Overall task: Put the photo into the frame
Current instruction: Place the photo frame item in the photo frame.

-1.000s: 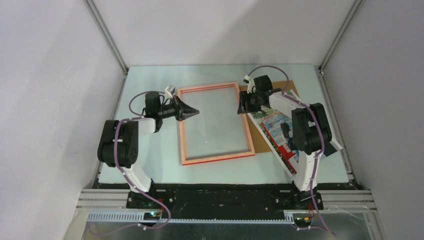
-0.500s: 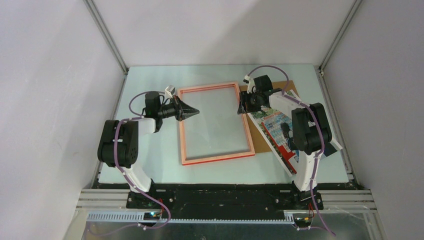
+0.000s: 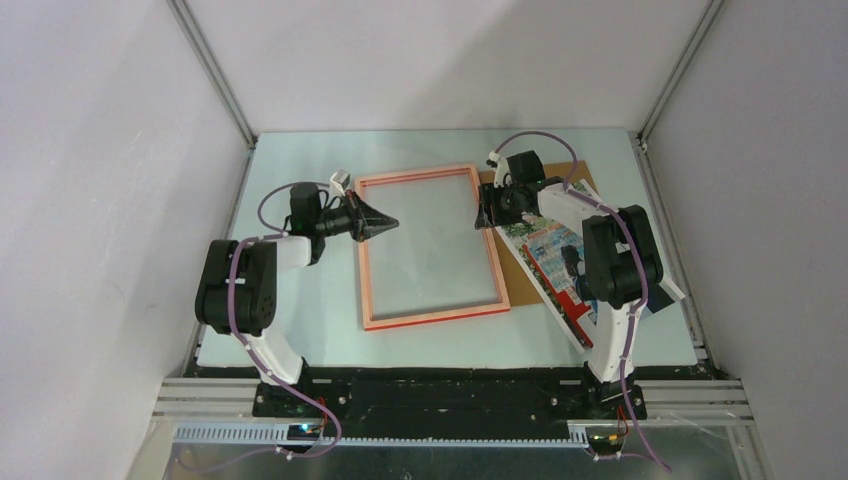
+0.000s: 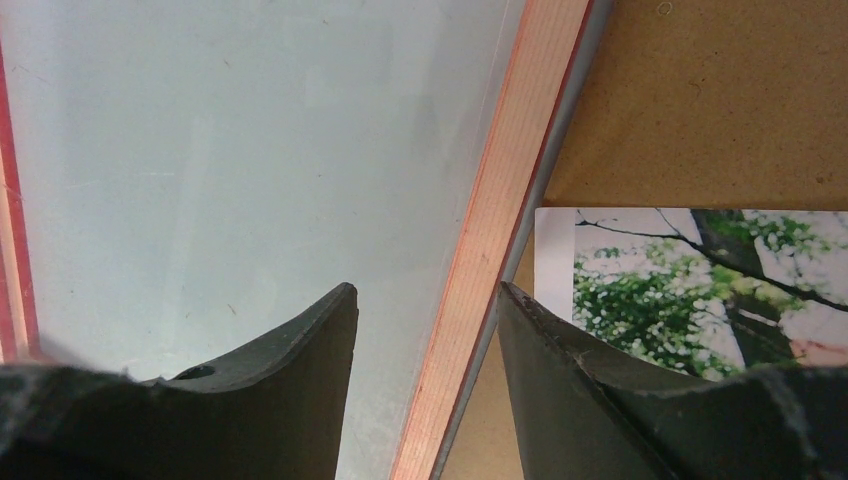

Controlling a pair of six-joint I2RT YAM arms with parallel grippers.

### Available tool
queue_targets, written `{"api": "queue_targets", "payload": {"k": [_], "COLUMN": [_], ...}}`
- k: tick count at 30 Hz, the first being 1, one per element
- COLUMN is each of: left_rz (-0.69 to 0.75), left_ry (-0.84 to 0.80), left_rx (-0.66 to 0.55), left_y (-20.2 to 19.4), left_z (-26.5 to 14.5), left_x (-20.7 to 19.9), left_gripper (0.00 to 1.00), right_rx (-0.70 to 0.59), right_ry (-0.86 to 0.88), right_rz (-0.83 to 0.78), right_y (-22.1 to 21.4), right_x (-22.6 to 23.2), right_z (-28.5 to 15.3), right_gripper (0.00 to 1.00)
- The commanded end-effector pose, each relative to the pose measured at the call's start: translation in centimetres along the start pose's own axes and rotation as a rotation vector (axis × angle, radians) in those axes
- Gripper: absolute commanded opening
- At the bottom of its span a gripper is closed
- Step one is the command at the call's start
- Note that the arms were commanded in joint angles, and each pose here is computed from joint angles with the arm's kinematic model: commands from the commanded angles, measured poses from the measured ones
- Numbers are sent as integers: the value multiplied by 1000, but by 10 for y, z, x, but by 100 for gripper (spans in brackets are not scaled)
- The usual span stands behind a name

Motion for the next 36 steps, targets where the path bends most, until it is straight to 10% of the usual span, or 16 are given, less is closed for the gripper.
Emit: {"api": "queue_targets", "payload": {"k": [1,36], "left_rz": [90,115], "left_ry": [-47,-38], "left_rx": [8,26], "left_y": [1,11], "left_z": [-1,7], "left_x": [-15,-5], "left_gripper": [0,0], "right_rx": [-19,-9], "right_ry": [-3,5], "right_rz": [-19,-9], "right_y": [8,5], "right_x": [1,1], "right_z": [1,4], "right_gripper": [58,58]}}
Point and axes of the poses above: each gripper's point midway between its finger pads, its own z axis out along the fingers, its own x axis along the line the jaws close on, y = z × x, the point moved 4 cm from there along -z, back along the fingers, and after that the axes turned 13 degrees about -z, right-handed, at the moved point
